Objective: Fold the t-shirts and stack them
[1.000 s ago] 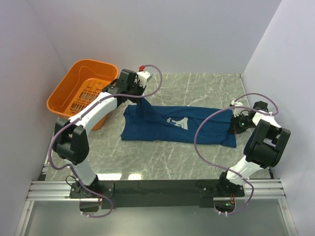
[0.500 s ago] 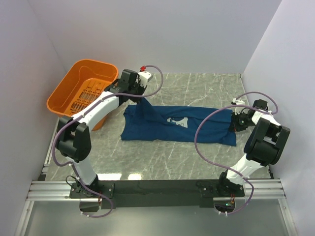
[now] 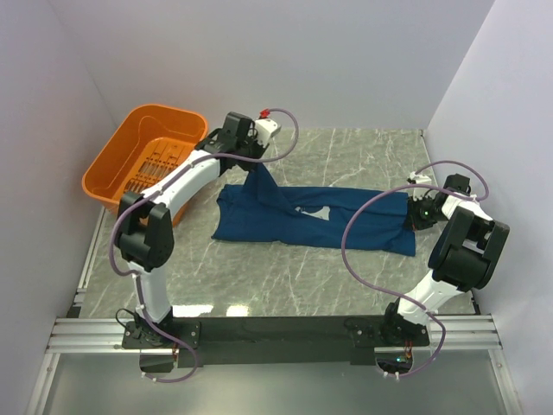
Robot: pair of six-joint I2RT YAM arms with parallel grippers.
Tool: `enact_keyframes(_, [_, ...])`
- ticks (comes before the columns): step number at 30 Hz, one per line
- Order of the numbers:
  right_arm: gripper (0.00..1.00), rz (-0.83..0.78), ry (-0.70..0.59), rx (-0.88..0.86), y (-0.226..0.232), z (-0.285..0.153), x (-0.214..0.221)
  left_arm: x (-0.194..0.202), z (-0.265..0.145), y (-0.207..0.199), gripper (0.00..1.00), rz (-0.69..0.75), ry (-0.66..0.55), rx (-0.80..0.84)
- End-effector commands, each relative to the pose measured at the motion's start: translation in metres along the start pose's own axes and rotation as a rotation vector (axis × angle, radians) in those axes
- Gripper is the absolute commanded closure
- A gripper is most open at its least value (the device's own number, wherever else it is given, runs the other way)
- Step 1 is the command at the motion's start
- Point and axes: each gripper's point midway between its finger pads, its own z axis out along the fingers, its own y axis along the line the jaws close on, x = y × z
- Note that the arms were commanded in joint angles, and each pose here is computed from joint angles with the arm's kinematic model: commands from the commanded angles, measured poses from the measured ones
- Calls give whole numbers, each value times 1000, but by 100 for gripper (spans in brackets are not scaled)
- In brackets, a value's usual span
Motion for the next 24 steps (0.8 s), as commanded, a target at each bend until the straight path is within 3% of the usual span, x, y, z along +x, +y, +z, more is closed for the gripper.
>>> enact_keyframes(1, [100, -14, -22, 33, -8, 0, -8, -22, 4, -10, 100, 68, -39, 41])
enact_keyframes(24, [100, -17, -53, 50, -7, -7, -17, 14, 52, -22, 100, 68, 66, 73])
